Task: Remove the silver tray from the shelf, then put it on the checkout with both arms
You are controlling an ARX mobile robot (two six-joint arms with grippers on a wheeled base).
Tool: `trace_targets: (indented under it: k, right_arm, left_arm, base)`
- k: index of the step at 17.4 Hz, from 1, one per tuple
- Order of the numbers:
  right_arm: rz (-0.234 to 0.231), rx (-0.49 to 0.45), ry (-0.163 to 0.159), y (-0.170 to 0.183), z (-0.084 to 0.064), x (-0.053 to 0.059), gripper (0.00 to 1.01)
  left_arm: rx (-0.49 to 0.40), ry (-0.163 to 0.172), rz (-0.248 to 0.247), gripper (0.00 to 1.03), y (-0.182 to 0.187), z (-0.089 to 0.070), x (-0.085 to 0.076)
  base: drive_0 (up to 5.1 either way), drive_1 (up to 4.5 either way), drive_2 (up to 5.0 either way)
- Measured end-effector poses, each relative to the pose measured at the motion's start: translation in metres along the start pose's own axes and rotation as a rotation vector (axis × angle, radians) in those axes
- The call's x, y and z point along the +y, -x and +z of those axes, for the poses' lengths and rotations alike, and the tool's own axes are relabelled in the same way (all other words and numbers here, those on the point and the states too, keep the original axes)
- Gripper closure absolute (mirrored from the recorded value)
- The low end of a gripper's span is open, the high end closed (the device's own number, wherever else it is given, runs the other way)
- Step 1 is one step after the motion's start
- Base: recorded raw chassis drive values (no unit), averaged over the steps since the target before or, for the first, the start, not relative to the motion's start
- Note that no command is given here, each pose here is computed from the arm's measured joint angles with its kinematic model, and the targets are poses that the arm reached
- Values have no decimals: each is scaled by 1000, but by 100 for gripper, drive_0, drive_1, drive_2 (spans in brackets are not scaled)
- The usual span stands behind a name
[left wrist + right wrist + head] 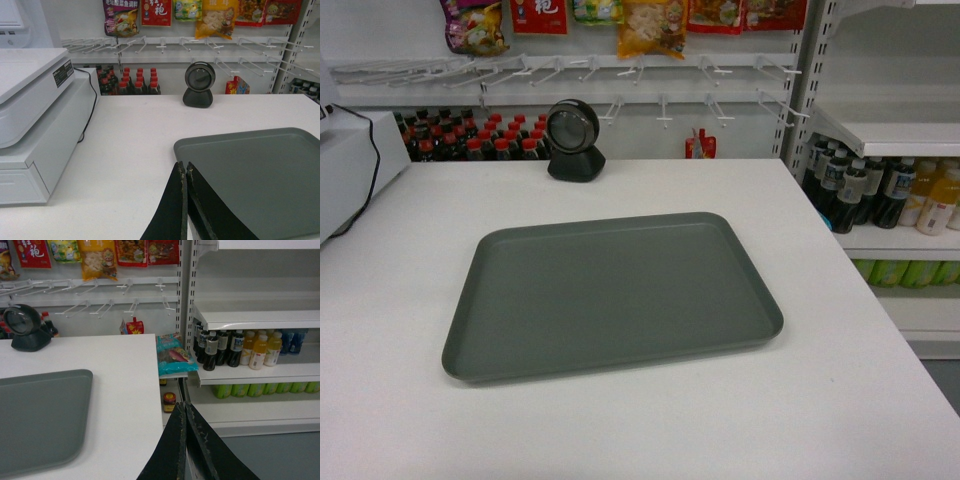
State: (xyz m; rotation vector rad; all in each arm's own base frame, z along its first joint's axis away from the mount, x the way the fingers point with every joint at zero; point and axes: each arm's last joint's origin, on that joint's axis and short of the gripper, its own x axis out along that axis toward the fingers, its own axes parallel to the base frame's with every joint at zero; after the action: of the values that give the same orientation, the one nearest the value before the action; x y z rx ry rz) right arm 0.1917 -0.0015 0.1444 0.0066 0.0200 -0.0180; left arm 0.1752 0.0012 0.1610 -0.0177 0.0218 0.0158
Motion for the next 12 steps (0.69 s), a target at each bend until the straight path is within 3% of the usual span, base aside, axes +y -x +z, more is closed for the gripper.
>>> trace_targets:
  k: [9,12]
  right_arm:
    - [18,8,0,19,4,1,99]
    - [18,2,0,35,15,1,99]
  left_arm:
    - [-6,0,-17,102,15,1,-1]
    - [-7,0,-17,102,28,1,-1]
  base:
    - [0,0,0]
    - [0,0,0]
